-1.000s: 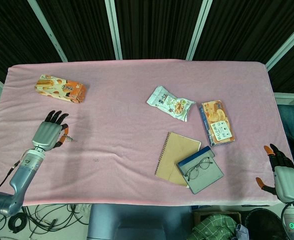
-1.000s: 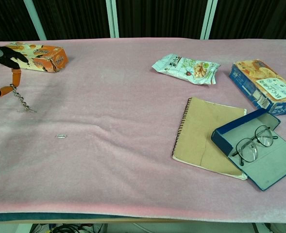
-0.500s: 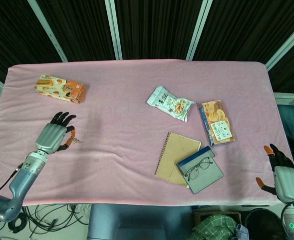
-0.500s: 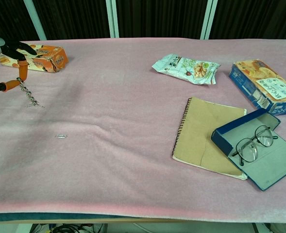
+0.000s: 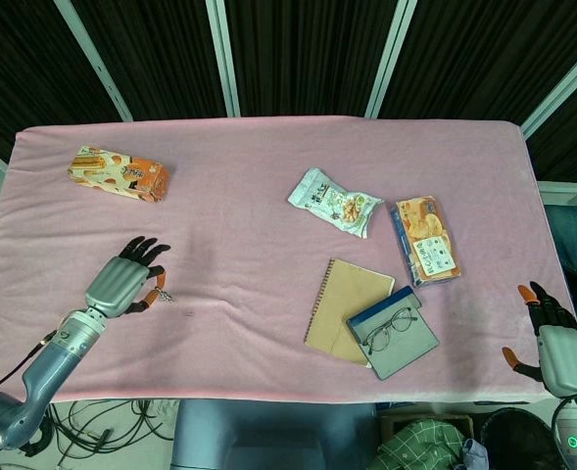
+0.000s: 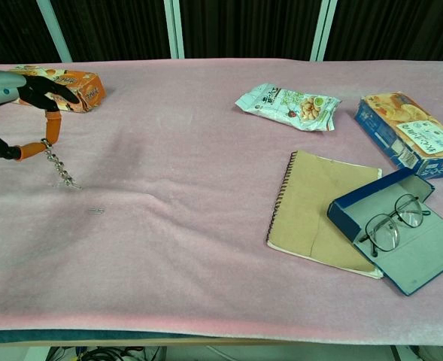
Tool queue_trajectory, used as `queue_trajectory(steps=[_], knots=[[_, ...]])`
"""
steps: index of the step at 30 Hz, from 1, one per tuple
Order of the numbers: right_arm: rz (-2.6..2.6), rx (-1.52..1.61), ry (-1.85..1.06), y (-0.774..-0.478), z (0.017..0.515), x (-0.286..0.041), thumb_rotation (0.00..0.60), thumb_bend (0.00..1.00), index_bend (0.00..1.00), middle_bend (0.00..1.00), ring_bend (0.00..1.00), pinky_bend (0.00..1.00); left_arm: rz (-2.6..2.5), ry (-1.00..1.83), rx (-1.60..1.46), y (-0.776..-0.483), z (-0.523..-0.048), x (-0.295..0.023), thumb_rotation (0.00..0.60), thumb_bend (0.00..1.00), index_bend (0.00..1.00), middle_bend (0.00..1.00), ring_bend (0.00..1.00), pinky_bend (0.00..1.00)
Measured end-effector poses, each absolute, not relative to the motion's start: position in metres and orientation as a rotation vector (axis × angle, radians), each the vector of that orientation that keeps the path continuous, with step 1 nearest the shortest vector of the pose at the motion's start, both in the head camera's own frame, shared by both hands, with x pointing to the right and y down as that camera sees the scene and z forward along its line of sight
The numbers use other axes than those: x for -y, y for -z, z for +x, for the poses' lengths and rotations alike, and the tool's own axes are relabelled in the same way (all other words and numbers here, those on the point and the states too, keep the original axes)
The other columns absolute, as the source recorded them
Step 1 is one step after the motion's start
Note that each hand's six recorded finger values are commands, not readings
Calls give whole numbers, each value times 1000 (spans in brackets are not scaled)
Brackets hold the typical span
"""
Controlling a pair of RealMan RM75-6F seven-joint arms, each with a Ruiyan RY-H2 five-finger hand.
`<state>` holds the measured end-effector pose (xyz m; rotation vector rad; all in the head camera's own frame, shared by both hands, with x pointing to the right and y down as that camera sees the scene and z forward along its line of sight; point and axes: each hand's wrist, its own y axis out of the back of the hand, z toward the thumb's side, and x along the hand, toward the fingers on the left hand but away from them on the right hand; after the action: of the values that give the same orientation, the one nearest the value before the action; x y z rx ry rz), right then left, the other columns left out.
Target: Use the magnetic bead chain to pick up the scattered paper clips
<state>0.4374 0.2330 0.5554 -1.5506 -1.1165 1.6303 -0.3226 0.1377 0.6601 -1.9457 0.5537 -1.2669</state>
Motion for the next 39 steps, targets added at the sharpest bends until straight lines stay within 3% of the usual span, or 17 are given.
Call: queue_trajectory(steps=[39], knots=[[-1552,1118,-1630,-555,438,-233,600,160,0,11,83,172,-1969,1174,-452,-673,-294,-157,600,440,552,108,0,0]])
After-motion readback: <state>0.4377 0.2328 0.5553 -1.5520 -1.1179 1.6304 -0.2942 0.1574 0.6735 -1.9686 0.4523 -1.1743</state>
